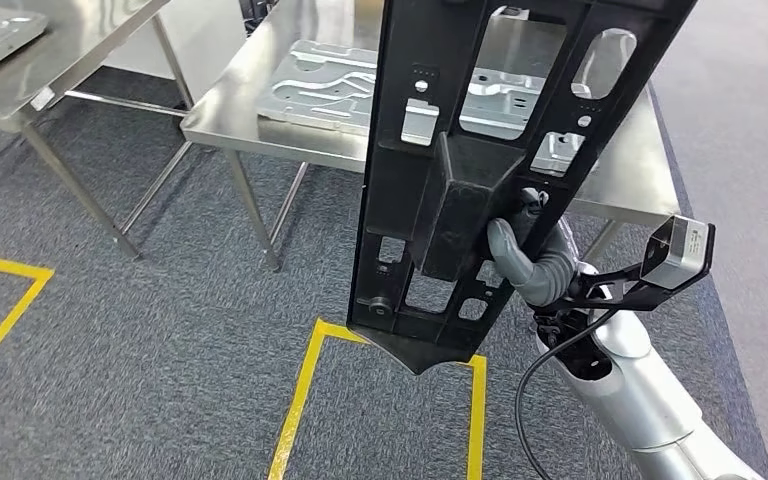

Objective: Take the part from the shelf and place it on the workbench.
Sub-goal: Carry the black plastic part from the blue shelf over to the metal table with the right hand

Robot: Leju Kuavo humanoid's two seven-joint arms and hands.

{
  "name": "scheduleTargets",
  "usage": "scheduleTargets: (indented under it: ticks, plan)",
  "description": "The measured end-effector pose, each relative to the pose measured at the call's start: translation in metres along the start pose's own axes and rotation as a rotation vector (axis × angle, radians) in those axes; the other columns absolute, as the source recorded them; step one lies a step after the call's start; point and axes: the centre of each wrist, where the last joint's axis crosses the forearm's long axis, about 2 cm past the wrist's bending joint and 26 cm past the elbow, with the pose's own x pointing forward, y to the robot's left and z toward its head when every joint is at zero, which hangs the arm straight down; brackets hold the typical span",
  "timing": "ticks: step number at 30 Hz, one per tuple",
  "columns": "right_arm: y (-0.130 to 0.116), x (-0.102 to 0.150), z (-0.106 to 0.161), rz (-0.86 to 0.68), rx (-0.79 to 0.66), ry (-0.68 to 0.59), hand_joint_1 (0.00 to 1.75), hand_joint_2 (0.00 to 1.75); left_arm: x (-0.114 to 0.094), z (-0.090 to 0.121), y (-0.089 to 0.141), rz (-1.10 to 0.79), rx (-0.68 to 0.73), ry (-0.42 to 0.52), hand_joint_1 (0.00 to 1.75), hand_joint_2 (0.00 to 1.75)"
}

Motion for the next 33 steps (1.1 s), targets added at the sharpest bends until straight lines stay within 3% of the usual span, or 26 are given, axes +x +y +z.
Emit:
scheduleTargets:
  ticks: [9,17,33]
  plan:
    - [0.008,-0.008,-0.001,-0.012,0.044,-0.012,1.75,1.75,-0.001,0.0,-0.002,0.037,-0.014,-0.016,0.0,1.75]
    - [0.019,-0.022,0.024,-0.006,0.076,0.0,1.75,1.75,-0.004,0.002,0.0,0.055,-0.023,-0.018,0.0,1.75]
    - [0.025,-0.024,0.047,0.034,0.042,0.019,1.75,1.75,-0.008,0.003,0.0,0.059,-0.037,-0.035,0.0,1.75]
